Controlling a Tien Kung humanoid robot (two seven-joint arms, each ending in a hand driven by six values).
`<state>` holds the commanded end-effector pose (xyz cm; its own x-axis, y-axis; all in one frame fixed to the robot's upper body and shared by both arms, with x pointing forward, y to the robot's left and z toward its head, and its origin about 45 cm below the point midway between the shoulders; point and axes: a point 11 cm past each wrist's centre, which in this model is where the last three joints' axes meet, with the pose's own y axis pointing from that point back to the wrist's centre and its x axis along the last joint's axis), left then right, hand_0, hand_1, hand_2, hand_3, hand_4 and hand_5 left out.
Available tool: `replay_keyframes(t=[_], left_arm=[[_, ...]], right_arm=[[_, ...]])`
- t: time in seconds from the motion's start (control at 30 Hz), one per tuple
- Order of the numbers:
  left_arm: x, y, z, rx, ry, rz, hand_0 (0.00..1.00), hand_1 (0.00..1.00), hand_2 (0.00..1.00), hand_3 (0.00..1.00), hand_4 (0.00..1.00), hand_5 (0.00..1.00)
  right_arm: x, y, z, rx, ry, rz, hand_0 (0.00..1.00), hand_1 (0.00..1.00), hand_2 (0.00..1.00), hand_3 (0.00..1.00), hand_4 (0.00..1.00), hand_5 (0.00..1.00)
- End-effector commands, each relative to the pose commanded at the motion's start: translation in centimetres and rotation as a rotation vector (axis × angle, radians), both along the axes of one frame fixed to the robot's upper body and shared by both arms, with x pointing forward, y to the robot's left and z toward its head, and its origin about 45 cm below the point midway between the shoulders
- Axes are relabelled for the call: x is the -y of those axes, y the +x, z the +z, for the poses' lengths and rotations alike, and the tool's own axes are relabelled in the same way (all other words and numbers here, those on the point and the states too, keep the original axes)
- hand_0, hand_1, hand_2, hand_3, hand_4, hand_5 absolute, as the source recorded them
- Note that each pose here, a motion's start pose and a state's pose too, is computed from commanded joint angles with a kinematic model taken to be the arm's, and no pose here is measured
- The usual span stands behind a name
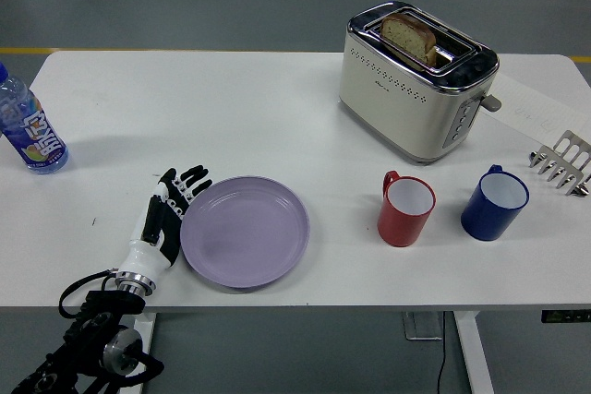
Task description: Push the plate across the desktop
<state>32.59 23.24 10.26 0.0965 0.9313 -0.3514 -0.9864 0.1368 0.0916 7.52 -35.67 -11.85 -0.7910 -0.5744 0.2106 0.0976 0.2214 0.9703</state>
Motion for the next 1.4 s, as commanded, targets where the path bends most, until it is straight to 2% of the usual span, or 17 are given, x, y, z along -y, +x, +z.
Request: replay_keyframes(t=[0.67,1.0,1.13,1.23,1.27,1.3,1.4], left_arm=[[3.2,-0.26,0.2,-0.008,-0.043,-0.087,0.836,0.837,0.847,0.739,0.528,0.998],[3.3,0.16,0.5,0.001,-0.047,-0.087,0.833,0.836,0.845,0.738,0.526,0.998],[2.7,0.93,1.5,0.029,-0.047,-0.064,0.831,0.835,0.844,0.738,0.527,0.998],[1.3,1.82,2.6,0.057,-0.025,-0.014,0.831,0.835,0.844,0.738,0.527,0.998],[0.4,2.13,3.0,0.066,-0.012,0.008,0.831,0.835,0.844,0.738,0.527,0.998],[-0.4,2.32,3.3,0.071,-0.002,0.023,0.821,0.81,0.798,0.711,0.524,0.998],[-2.9,2.71,4.2,0.085,0.045,0.058,0.821,0.81,0.798,0.711,0.524,0.998]], right_arm=[[0.1,-0.4,0.0,-0.011,-0.002,-0.004,0.554,0.466,0.609,0.587,0.324,0.512],[0.2,-0.6,0.0,-0.014,-0.005,-0.006,0.553,0.467,0.609,0.586,0.324,0.512],[0.3,-0.6,0.0,-0.013,-0.006,-0.007,0.553,0.466,0.609,0.586,0.324,0.512],[0.3,-0.6,0.0,-0.012,-0.008,-0.008,0.553,0.466,0.609,0.586,0.324,0.512],[0.3,-0.6,0.0,-0.012,-0.008,-0.008,0.553,0.466,0.609,0.586,0.324,0.512],[0.4,-0.6,0.0,-0.012,-0.009,-0.008,0.553,0.466,0.609,0.586,0.325,0.513],[0.4,-0.6,0.0,-0.01,-0.01,-0.01,0.553,0.466,0.609,0.586,0.325,0.513]])
